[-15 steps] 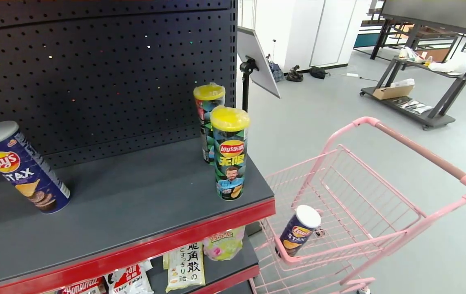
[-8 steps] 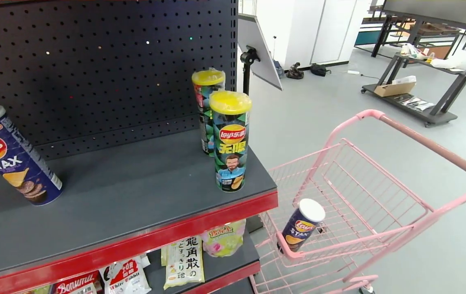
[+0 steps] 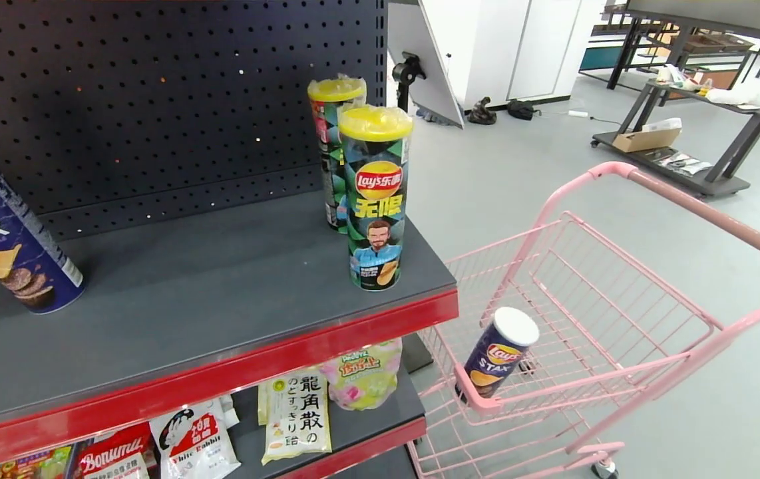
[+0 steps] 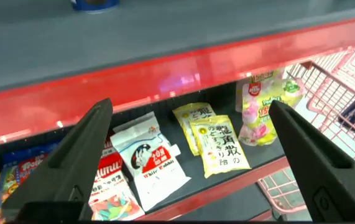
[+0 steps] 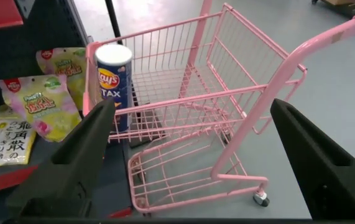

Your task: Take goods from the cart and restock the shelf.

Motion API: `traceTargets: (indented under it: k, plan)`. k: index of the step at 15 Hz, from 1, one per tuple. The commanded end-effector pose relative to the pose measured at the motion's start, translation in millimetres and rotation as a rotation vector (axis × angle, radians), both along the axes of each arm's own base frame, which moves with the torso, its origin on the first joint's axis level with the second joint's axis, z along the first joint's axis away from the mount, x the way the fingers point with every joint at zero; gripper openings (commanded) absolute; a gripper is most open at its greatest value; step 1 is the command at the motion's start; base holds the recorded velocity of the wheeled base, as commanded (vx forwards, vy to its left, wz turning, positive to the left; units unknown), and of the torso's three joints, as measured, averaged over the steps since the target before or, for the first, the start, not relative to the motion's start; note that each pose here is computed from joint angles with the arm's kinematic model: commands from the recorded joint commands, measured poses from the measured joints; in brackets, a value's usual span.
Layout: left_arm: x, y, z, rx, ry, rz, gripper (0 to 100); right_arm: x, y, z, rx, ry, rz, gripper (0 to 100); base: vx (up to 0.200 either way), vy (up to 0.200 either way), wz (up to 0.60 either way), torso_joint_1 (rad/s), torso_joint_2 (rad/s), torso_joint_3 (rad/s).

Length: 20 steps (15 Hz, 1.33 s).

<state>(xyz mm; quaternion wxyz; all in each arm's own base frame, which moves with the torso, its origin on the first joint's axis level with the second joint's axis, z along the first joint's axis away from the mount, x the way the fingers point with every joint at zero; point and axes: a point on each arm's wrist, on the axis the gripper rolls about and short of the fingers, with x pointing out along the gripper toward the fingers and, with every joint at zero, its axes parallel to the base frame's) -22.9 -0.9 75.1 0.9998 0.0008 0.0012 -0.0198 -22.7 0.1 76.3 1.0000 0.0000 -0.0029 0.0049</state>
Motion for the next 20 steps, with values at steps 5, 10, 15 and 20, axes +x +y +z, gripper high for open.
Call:
traceTargets:
  k: [5, 10, 15, 20]
  plan:
    - [0.1, 0.0, 0.0, 0.0, 0.001, 0.001, 100, 0.0, 0.0, 0.0, 0.0, 0.0, 0.001, 100, 0.0, 0.0, 0.0, -0.178, 0.5, 0.321]
    - [0.1, 0.0, 0.0, 0.0, 0.001, 0.0, 100, 0.1, 0.0, -0.1, -0.009, 0.003, 0.002, 100, 0.0, 0.0, 0.0, -0.057, 0.18, 0.117]
    - [0.1, 0.0, 0.0, 0.0, 0.001, 0.001, 100, 71.8, 11.8, 144.6, 0.155, 0.153, 0.321, 100, 0.0, 0.0, 0.0, 0.0, 0.0, 0.0]
    - [0.1, 0.0, 0.0, 0.0, 0.001, 0.001, 100, 182.1, 33.4, 70.6, 0.185, 0.378, 0.408, 100, 0.0, 0.0, 0.0, 0.0, 0.0, 0.0]
